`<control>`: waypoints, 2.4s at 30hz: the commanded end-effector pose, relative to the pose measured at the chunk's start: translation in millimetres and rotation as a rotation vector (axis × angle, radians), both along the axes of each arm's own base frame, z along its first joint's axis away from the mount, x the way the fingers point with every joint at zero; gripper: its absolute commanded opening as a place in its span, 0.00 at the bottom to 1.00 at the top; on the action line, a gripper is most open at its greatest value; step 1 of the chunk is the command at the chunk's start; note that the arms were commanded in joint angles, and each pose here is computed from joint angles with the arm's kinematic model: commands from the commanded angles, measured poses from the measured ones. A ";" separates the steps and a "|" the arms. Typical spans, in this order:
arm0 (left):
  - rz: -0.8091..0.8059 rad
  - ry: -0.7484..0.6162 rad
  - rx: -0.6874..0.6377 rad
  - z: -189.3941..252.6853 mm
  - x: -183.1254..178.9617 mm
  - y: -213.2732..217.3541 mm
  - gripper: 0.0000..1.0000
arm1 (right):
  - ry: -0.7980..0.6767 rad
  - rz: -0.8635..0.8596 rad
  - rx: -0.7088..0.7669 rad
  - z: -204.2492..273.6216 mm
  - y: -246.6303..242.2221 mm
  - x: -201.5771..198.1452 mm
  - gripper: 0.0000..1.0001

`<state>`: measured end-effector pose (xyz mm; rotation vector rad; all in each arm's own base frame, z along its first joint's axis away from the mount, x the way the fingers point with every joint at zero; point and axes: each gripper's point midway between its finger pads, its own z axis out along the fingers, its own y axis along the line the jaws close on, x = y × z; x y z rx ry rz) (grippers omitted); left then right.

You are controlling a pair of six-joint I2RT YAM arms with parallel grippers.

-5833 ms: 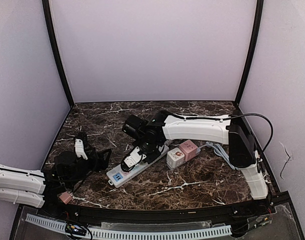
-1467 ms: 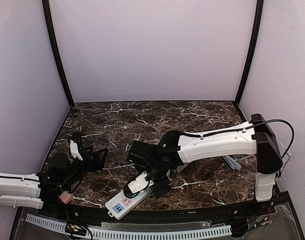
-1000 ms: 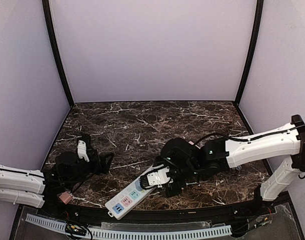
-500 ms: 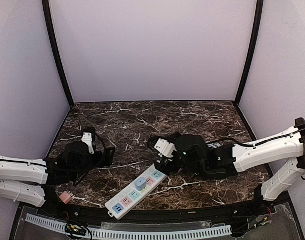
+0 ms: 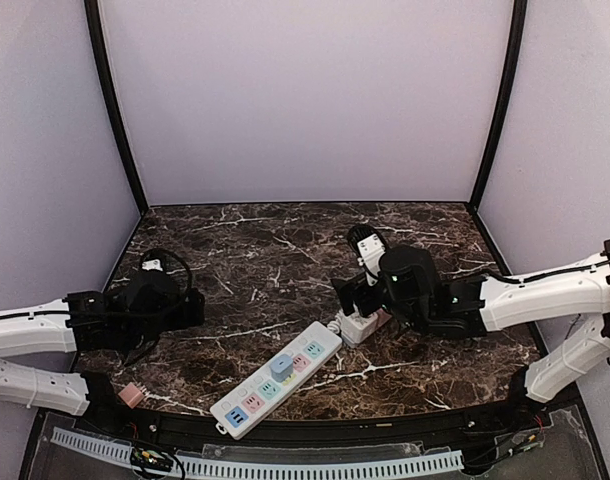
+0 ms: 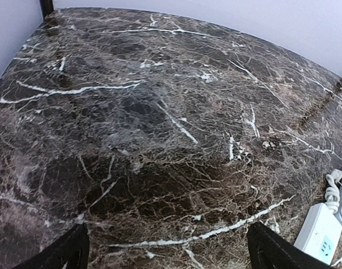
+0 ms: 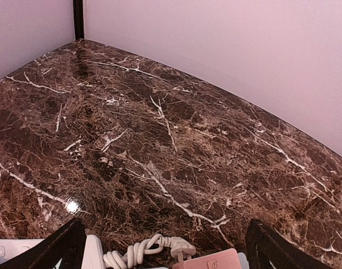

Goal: Insert the plug

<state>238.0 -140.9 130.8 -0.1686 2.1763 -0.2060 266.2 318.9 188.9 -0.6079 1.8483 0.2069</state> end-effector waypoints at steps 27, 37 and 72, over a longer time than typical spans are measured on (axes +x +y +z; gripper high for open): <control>0.526 1.042 0.145 -82.2 -177.7 96.1 0.99 | 0.110 -0.057 0.076 -28.6 -24.7 9.2 0.99; 0.636 0.991 -0.008 -79.8 -183.0 98.3 0.99 | 0.128 -0.049 0.043 -39.9 -17.8 15.3 0.99; 0.874 1.078 0.210 -106.8 -194.4 116.1 0.98 | 0.174 -0.049 -0.004 -66.6 -25.1 26.9 0.99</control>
